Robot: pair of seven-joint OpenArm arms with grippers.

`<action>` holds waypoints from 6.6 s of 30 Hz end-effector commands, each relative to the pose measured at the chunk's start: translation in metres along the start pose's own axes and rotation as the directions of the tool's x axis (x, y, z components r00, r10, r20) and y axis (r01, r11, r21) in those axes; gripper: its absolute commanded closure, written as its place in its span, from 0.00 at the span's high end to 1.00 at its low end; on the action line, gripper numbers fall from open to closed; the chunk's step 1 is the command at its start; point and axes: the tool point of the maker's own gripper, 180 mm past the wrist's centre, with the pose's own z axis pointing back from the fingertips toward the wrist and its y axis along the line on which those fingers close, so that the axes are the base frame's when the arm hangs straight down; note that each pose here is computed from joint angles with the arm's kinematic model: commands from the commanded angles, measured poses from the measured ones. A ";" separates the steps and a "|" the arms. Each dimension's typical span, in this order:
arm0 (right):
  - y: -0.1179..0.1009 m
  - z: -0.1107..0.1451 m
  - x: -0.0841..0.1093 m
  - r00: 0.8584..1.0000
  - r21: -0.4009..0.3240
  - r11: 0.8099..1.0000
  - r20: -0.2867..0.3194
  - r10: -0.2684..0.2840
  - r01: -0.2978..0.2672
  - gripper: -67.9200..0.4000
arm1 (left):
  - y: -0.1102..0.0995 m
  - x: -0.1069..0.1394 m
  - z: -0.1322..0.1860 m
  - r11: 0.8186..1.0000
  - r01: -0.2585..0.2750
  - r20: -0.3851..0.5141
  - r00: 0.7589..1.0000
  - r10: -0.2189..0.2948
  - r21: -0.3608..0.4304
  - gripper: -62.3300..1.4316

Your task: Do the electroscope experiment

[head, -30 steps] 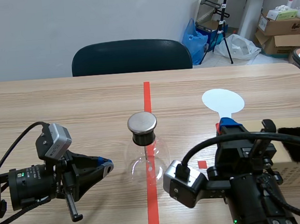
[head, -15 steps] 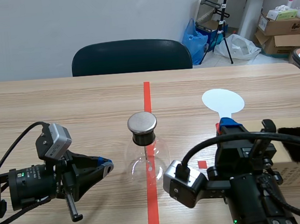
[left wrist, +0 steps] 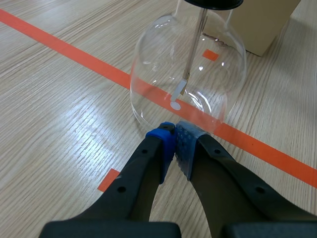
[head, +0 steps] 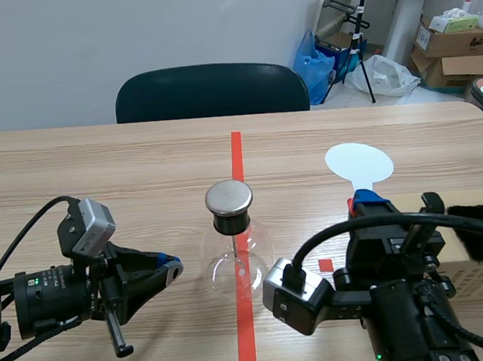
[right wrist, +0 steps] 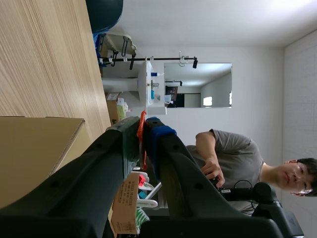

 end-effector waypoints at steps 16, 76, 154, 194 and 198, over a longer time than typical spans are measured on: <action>-0.010 -0.005 -0.001 1.000 -0.037 0.999 0.004 -0.001 0.001 0.02 | 0.004 0.008 0.001 1.000 0.003 0.026 1.000 -0.003 0.008 0.07; -0.014 -0.003 -0.004 1.000 -0.042 0.999 0.018 0.007 -0.007 0.02 | 0.004 0.008 0.001 1.000 0.003 0.025 1.000 -0.003 0.007 0.07; 0.045 0.083 -0.150 0.999 0.082 0.996 -0.028 0.045 -0.043 0.03 | -0.096 0.115 0.111 0.992 0.112 0.370 0.925 -0.085 -0.051 0.06; 0.050 0.086 -0.155 0.994 0.131 0.986 0.017 0.107 -0.108 0.03 | -0.127 0.124 0.111 0.969 0.154 0.350 0.934 -0.079 -0.192 0.92; 0.050 0.087 -0.137 0.990 0.119 0.987 0.106 0.091 -0.104 0.03 | -0.126 0.124 0.111 0.969 0.156 0.350 0.933 -0.082 -0.190 0.92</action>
